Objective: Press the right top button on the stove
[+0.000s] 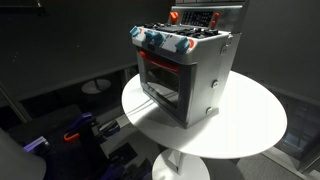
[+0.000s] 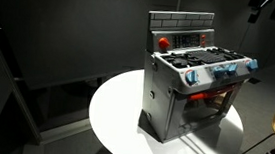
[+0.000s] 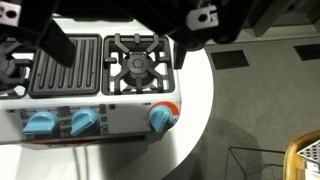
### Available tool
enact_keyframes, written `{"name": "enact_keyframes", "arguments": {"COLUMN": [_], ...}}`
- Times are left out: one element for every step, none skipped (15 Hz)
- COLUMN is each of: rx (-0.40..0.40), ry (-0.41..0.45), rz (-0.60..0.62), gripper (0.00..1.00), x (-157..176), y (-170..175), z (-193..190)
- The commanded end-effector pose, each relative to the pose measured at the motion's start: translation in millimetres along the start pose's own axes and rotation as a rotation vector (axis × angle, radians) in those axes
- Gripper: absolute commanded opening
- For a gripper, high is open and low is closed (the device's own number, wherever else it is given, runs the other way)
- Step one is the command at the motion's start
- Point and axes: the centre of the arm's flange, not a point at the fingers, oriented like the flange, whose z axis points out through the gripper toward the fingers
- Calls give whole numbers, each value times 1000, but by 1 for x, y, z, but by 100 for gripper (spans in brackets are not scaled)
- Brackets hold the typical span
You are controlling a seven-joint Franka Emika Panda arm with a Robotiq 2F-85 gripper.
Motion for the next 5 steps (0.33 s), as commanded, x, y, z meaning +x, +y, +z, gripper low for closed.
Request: {"name": "enact_keyframes", "arguments": {"rx": [34, 39, 38, 17, 16], "ry": [-4, -5, -2, -2, -7], "rz": [-51, -57, -78, -39, -51], "gripper": [100, 100, 100, 100, 100], "x": [-34, -38, -41, -25, -29], "y": [4, 2, 1, -1, -1], "z": [-7, -3, 5, -2, 1]}}
